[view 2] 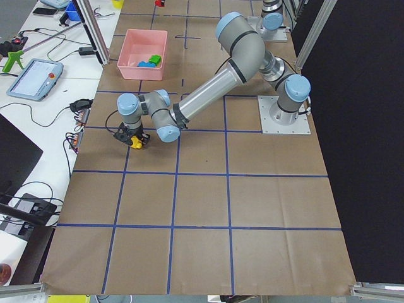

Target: Put all blocks into box

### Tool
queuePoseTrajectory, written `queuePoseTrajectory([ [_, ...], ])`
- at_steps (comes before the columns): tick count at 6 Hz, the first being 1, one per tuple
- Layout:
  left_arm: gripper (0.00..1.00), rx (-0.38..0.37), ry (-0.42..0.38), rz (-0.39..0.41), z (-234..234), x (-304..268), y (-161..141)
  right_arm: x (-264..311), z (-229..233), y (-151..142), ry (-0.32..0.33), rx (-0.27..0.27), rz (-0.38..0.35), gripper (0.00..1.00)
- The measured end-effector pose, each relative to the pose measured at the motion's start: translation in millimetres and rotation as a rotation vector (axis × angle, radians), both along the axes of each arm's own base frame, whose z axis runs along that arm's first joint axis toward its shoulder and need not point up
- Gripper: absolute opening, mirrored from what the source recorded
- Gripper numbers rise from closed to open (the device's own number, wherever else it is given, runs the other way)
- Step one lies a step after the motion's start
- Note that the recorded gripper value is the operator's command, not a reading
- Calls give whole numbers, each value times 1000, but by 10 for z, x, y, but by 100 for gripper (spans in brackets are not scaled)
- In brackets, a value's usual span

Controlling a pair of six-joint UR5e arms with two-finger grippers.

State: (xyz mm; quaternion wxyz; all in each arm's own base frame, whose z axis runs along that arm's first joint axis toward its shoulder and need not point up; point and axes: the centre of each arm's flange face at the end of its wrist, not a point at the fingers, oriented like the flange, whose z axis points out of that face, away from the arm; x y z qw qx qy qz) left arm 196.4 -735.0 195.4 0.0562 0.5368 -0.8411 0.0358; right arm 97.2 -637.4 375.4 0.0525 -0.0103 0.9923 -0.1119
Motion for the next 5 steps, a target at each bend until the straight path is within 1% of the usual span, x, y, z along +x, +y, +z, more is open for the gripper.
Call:
queuePoseTrajectory([
  [1, 10, -31, 16, -5, 238, -25, -26, 435, 12, 54, -81, 8, -64, 4],
  [2, 10, -45, 35, -14, 617, -55, -34, 855, -84, 34, -174, 1, -111, 4],
  [3, 8, -31, 51, -27, 1025, -97, 0, 1217, -237, -67, -222, -21, -129, 5],
  [4, 8, -10, 61, -54, 1450, -150, 83, 1480, -365, -237, -241, -42, -130, 17],
  [5, 6, -1, 60, -129, 1825, -269, 174, 1624, -447, -358, -246, -50, -124, 97],
])
